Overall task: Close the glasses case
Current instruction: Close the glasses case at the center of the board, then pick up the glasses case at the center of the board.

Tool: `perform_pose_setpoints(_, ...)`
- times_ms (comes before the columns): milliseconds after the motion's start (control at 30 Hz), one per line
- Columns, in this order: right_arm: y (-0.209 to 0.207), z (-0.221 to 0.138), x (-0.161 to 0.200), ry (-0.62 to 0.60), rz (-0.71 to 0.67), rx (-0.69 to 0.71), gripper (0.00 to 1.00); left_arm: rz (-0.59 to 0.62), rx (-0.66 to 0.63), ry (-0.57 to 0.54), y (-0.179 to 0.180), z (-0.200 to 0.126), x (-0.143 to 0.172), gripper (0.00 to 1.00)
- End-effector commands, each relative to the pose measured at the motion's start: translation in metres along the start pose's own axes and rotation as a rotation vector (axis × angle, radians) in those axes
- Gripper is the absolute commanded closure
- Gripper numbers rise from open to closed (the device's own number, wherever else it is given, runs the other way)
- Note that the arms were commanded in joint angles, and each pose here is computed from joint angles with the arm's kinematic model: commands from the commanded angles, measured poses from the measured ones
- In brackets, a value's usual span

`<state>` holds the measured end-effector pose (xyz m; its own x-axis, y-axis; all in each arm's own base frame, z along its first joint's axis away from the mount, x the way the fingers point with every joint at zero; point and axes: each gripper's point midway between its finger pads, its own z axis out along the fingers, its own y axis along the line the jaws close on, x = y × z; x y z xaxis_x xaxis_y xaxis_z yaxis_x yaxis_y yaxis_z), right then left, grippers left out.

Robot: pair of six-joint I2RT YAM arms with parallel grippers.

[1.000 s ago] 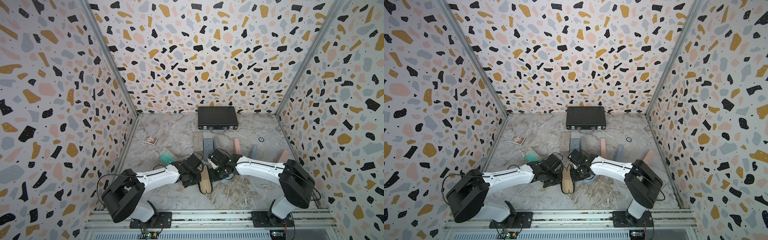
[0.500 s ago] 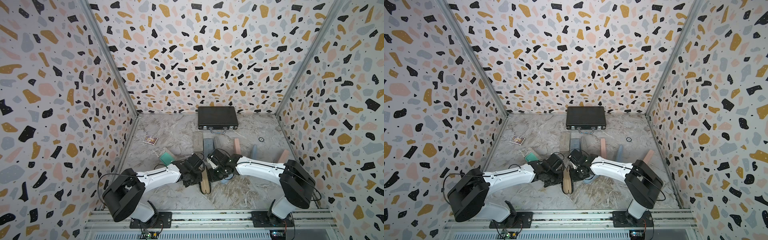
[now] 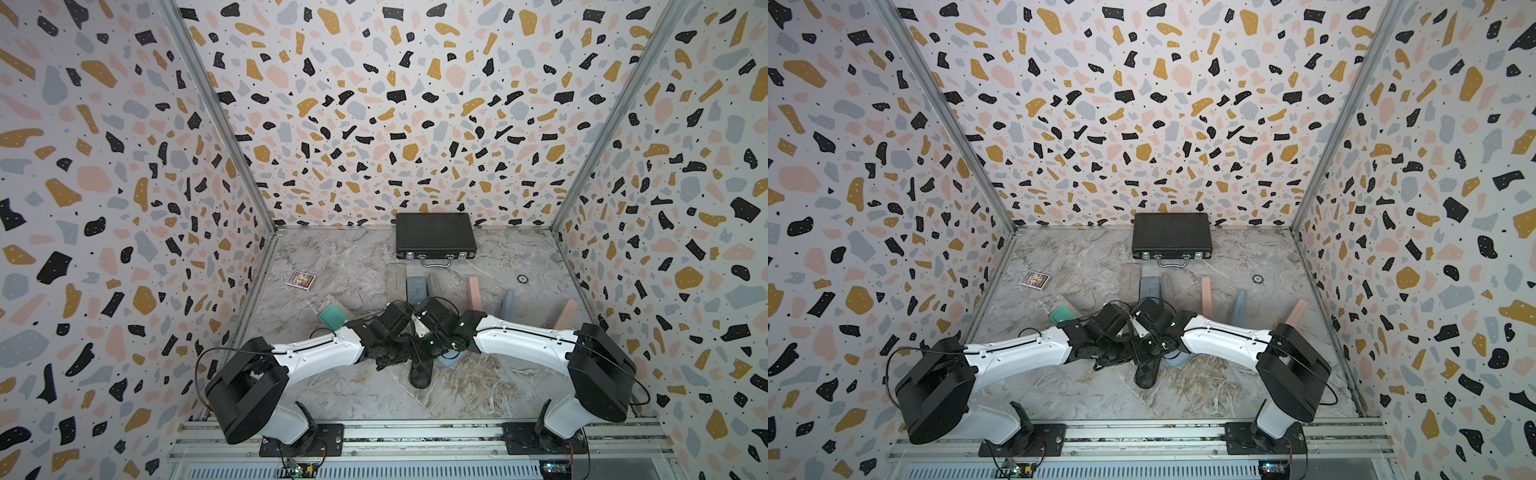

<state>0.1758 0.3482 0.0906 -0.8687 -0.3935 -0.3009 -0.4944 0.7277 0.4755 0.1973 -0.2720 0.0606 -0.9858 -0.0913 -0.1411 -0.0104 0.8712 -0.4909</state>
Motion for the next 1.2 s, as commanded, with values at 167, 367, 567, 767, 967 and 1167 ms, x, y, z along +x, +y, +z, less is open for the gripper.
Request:
perform_pose_setpoints(167, -0.008, -0.019, -0.004, -0.070, 0.005, 0.064, 0.93, 0.039, -0.014, -0.127, 0.000, -0.044, -0.011, 1.00)
perform_pose_setpoints(367, -0.006, -0.024, -0.007, -0.093, -0.013, 0.058, 0.69, 0.002, -0.089, -0.235, 0.029, -0.083, -0.013, 0.78)
perform_pose_setpoints(567, 0.001, -0.025, -0.019, -0.107, -0.125, 0.084, 0.54, -0.098, -0.116, -0.379, 0.075, -0.133, -0.015, 0.39)
perform_pose_setpoints(767, 0.029, -0.008, -0.036, -0.117, -0.323, 0.118, 0.42, -0.204, -0.130, -0.463, 0.115, -0.164, -0.006, 0.10)
perform_pose_setpoints(967, 0.046, 0.019, -0.060, -0.105, -0.420, 0.135, 0.31, -0.259, -0.110, -0.458, 0.126, -0.169, 0.002, 0.01)
perform_pose_setpoints(1167, 0.054, 0.041, -0.079, -0.093, -0.464, 0.153, 0.26, -0.285, -0.119, -0.479, 0.136, -0.175, 0.009, 0.01)
